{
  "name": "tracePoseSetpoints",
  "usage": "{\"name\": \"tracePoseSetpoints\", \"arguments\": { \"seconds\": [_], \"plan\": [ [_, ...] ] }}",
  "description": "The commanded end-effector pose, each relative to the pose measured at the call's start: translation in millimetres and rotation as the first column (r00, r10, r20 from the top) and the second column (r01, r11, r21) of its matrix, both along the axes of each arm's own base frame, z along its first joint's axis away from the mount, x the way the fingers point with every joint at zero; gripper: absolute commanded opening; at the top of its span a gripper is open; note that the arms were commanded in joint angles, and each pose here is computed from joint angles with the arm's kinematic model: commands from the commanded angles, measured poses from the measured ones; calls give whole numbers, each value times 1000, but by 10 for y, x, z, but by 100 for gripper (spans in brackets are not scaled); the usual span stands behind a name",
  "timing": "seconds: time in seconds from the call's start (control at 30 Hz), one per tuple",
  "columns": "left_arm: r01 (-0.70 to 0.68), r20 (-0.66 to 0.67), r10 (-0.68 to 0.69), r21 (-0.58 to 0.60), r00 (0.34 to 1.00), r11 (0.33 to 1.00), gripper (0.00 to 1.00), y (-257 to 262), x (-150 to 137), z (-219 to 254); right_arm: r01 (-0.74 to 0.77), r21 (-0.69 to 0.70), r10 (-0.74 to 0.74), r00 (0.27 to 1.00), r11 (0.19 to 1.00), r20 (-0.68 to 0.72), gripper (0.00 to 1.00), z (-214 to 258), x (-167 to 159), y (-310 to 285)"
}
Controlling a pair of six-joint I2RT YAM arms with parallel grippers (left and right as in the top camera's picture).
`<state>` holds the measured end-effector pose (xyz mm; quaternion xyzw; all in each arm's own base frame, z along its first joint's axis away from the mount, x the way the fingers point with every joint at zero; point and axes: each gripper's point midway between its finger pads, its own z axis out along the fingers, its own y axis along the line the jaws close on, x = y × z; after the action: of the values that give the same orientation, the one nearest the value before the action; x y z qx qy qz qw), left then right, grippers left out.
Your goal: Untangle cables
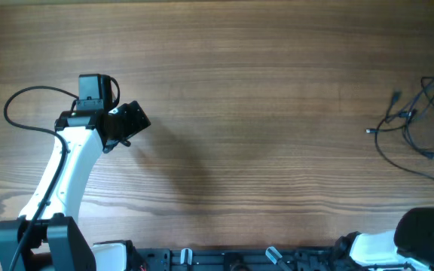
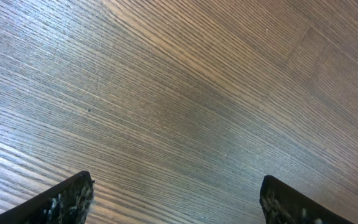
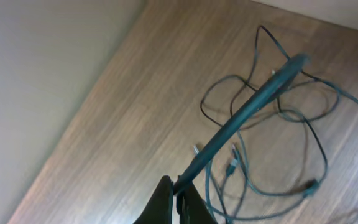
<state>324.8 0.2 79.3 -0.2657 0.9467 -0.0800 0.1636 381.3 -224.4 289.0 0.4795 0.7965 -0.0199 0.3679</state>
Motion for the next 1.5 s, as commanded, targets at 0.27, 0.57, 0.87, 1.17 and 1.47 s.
{"name": "tracePoseSetpoints", "arguments": {
  "seconds": [0.27,0.57,0.87,1.17,1.47],
  "plan": [
    [-8,-10,8,-11,1000,1000,87,0,-31,-19,4,130,23,979,992,-204,70,-963,195,-80],
    [-8,-9,8,-11,1000,1000,88,0,-30,-18,7,149,29,971,989,-237,82,-1049,151,-53],
    [61,153,-42,-120,987,991,88,-222,309,170,-155,340,226,958,927,-179,96,-1116,233,442],
    [231,247,-214,-42,945,972,86,-821,434,278,-661,302,710,699,686,-84,100,-1040,639,1759],
    [280,75,-295,163,952,946,100,-752,92,65,-822,251,842,420,511,-340,100,-1237,344,2909]
  ]
}}
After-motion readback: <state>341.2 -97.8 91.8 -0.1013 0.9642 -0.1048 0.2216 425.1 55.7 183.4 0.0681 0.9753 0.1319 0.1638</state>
